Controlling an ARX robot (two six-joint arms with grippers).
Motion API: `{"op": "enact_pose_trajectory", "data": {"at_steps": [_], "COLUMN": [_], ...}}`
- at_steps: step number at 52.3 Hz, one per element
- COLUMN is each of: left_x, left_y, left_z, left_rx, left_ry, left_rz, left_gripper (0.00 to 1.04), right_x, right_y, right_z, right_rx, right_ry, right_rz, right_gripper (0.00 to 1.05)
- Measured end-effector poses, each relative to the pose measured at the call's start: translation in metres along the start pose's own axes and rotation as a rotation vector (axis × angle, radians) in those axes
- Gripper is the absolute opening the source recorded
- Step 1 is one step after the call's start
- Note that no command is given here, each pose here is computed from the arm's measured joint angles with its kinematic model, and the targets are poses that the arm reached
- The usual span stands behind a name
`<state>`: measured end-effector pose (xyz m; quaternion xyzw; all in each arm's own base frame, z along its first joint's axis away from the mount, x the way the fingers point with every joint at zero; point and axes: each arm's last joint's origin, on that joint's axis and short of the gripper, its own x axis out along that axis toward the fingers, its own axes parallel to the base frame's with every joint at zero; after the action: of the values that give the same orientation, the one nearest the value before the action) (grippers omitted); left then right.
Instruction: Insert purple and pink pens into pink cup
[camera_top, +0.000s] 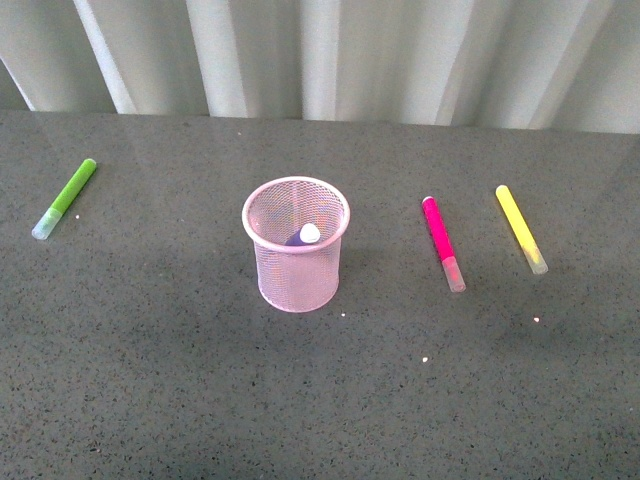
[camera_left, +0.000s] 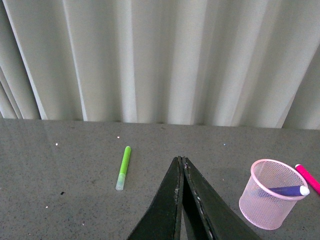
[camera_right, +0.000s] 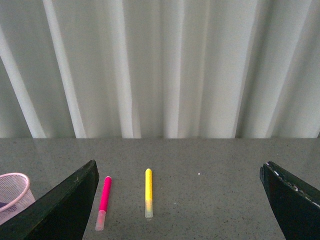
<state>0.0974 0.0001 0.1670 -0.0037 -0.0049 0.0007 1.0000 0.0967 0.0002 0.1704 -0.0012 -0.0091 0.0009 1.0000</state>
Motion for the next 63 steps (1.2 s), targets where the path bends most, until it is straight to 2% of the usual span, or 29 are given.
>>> {"op": "enact_pose_trajectory", "data": {"at_steps": [6,9,14,19,25,30,33,37,40,44,47,50,55,63], "left_x": [0.0,0.0,0.0,0.0,0.0,0.0,0.0,0.0,0.0,0.0,0.0,0.0,0.0,0.0], "left_y": [0.0,0.0,0.0,0.0,0.0,0.0,0.0,0.0,0.0,0.0,0.0,0.0,0.0,0.0], "left_z": [0.0,0.0,0.0,0.0,0.0,0.0,0.0,0.0,0.0,0.0,0.0,0.0,0.0,0.0], "left_rx": [-0.001,0.0,0.0,0.0,0.0,0.0,0.0,0.002,0.002,0.002,0.003,0.003,0.002,0.002], "left_ry": [0.002,0.002,0.002,0.002,0.003,0.003,0.003,0.003,0.003,0.003,0.003,0.003,0.003,0.003], "left_rz": [0.0,0.0,0.0,-0.002,0.0,0.0,-0.002,-0.001,0.0,0.0,0.0,0.0,0.0,-0.001], "left_gripper": [0.05,0.18,0.34,0.5,0.68,0.84,0.93,0.99,0.98,0.98,0.98,0.98,0.98,0.98], "right_x": [0.0,0.0,0.0,-0.002,0.008,0.059,0.103,0.168,0.219,0.289,0.313,0.326,0.338,0.33], "right_y": [0.0,0.0,0.0,-0.004,-0.011,-0.013,-0.016,-0.017,-0.016,-0.007,0.002,0.012,0.045,0.087], "right_z": [0.0,0.0,0.0,0.016,0.039,0.081,0.103,0.11,0.096,0.053,0.032,0.017,-0.016,-0.049], "right_rx": [0.0,0.0,0.011,0.108,0.158,0.18,0.19,0.194,0.18,0.15,0.136,0.12,0.095,0.079], "right_ry": [0.0,0.0,-0.008,-0.196,-0.351,-0.394,-0.357,-0.242,-0.096,0.189,0.322,0.415,0.601,0.767], "right_rz": [0.0,0.0,0.004,0.067,-0.003,-0.035,-0.066,-0.102,-0.135,-0.145,-0.123,-0.113,-0.041,0.086], "right_gripper": [0.98,0.98,0.98,0.98,0.98,0.98,0.98,0.98,0.98,0.98,0.98,0.98,0.98,0.98]}}
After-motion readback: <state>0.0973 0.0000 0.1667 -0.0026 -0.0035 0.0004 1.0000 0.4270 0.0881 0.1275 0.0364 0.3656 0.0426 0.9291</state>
